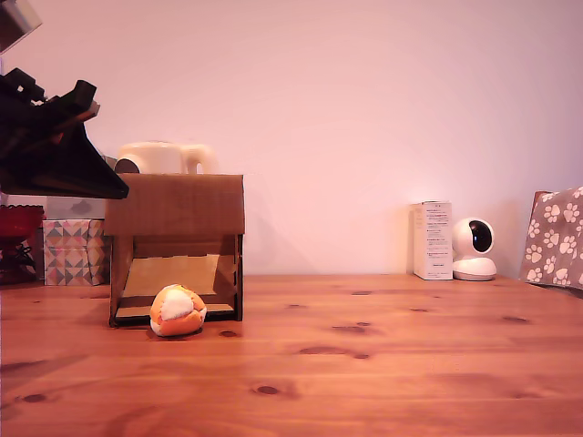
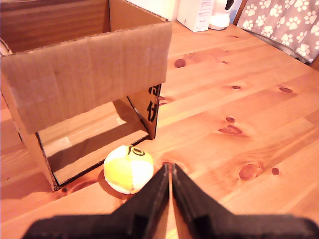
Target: Drop the footbag into the cardboard dice tower
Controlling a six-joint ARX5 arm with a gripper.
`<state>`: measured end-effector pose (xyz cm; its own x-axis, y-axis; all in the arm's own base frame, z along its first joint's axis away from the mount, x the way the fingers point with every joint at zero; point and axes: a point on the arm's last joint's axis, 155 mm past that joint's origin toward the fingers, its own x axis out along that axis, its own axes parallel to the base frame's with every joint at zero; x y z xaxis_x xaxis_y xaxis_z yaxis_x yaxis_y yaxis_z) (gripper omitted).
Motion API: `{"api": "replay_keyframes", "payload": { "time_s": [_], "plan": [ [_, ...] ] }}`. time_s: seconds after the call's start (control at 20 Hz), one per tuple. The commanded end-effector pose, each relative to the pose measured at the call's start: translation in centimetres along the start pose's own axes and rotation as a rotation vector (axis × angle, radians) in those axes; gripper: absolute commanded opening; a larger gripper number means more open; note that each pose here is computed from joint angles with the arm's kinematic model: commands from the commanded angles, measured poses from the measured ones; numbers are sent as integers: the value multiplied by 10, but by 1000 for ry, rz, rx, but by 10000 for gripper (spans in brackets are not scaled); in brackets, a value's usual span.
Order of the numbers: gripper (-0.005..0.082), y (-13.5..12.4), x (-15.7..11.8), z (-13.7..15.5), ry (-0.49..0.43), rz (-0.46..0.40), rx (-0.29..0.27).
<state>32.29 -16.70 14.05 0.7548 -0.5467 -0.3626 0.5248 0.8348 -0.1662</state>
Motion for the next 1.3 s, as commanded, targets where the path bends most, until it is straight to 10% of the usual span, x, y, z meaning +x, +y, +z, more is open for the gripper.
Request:
{"api": "replay_keyframes", "payload": {
  "time_s": [0.0, 0.45, 0.7, 1.25],
  "plan": [
    [-19, 0, 0, -2, 14, 0, 1],
    [25, 0, 0, -6, 31, 1, -3],
    [724, 2, 0, -10, 46, 11, -7],
    [745, 14, 45, -46, 96, 24, 9]
  ]
}}
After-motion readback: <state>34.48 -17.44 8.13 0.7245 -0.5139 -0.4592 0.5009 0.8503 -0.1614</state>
